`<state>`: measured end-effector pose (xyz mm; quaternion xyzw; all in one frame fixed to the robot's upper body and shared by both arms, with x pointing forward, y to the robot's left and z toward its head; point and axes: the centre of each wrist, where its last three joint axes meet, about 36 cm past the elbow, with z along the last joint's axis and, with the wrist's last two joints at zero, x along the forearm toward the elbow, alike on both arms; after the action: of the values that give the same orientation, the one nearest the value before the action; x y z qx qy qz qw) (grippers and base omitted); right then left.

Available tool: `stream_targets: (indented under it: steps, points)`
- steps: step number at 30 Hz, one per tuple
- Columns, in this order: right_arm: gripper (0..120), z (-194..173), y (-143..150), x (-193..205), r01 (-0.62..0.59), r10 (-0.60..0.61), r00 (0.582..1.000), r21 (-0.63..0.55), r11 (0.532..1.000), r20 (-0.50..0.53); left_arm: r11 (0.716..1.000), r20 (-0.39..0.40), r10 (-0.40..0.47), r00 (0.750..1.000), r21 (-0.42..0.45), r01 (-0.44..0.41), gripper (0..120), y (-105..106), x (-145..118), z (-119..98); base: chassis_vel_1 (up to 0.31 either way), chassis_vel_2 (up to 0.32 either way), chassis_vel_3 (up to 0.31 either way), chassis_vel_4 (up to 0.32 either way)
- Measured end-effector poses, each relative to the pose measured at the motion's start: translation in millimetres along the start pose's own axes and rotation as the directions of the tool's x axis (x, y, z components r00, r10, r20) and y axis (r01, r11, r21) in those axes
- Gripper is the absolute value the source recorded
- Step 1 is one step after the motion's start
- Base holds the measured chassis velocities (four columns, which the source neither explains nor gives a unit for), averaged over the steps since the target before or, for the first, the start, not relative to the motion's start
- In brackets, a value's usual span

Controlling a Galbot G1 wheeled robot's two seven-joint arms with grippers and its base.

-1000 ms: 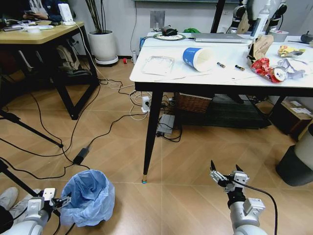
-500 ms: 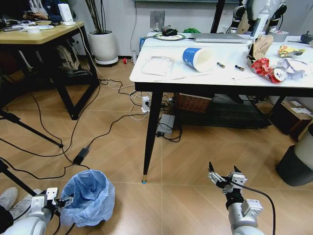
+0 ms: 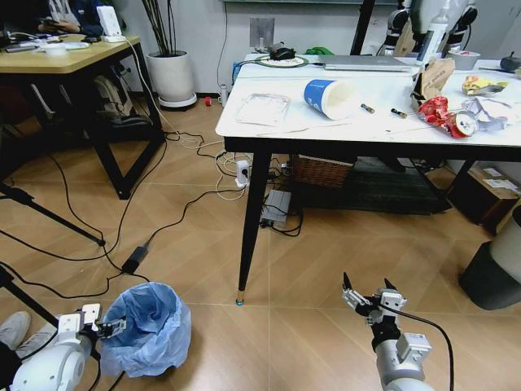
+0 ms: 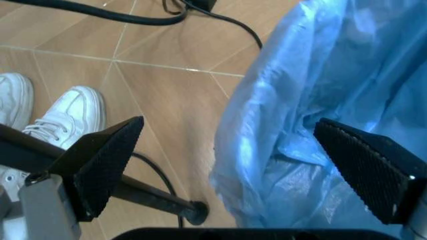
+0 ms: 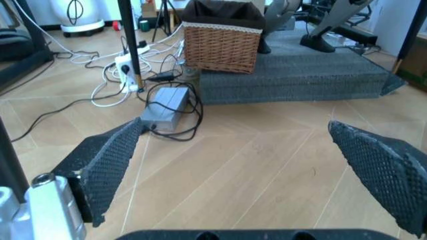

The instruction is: Pick up the trash bin and place the trash from the table into it.

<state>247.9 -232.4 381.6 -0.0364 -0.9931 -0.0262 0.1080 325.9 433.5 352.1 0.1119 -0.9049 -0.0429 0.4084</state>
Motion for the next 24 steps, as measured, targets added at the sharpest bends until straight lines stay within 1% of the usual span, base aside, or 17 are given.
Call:
stream_targets:
  steps: [3, 7, 13, 17, 21, 22, 23, 24]
  points:
    - [100, 1, 0, 0, 0.005, -0.005, 1.0, 0.002, 1.0, -0.005, 1.0, -0.01, -0.001, 1.0, 0.001, 0.001, 100, 2, -4, -2, 0.0, 0.0, 0.0, 0.0]
    - [100, 4, 2, -1, 0.016, -0.016, 1.0, 0.002, 1.0, -0.016, 1.0, -0.047, -0.003, 0.999, 0.015, 0.003, 100, 8, -12, 1, 0.0, 0.0, 0.0, 0.0]
    - [100, 6, 5, -2, 0.02, -0.02, 1.0, 0.0, 1.0, -0.022, 1.0, -0.057, -0.004, 0.998, 0.021, 0.006, 100, 12, -18, 2, 0.0, 0.0, 0.0, 0.0]
    - [100, 7, 6, -2, 0.021, -0.021, 1.0, -0.003, 1.0, -0.022, 1.0, -0.056, -0.009, 0.998, 0.022, 0.01, 92, 12, -19, 4, 0.0, 0.0, 0.0, 0.0]
    - [100, 7, 7, -3, 0.027, -0.028, 0.999, -0.007, 1.0, -0.022, 1.0, -0.055, -0.006, 0.998, 0.022, 0.008, 74, 11, -19, 6, 0.0, 0.0, 0.0, 0.0]
    - [100, 7, 8, -3, 0.03, -0.03, 0.999, -0.008, 1.0, -0.022, 1.0, -0.054, -0.006, 0.999, 0.023, 0.007, 71, 10, -19, 6, 0.0, 0.0, 0.0, 0.0]
    - [100, 7, 8, -3, 0.03, -0.03, 0.999, -0.008, 1.0, -0.022, 1.0, -0.054, -0.006, 0.999, 0.023, 0.007, 71, 10, -19, 6, 0.0, 0.0, 0.0, 0.0]
    - [100, 8, 9, -3, 0.034, -0.034, 0.999, -0.009, 0.999, -0.023, 1.0, -0.054, -0.005, 0.999, 0.024, 0.006, 66, 10, -20, 5, 0.0, 0.0, 0.0, 0.0]
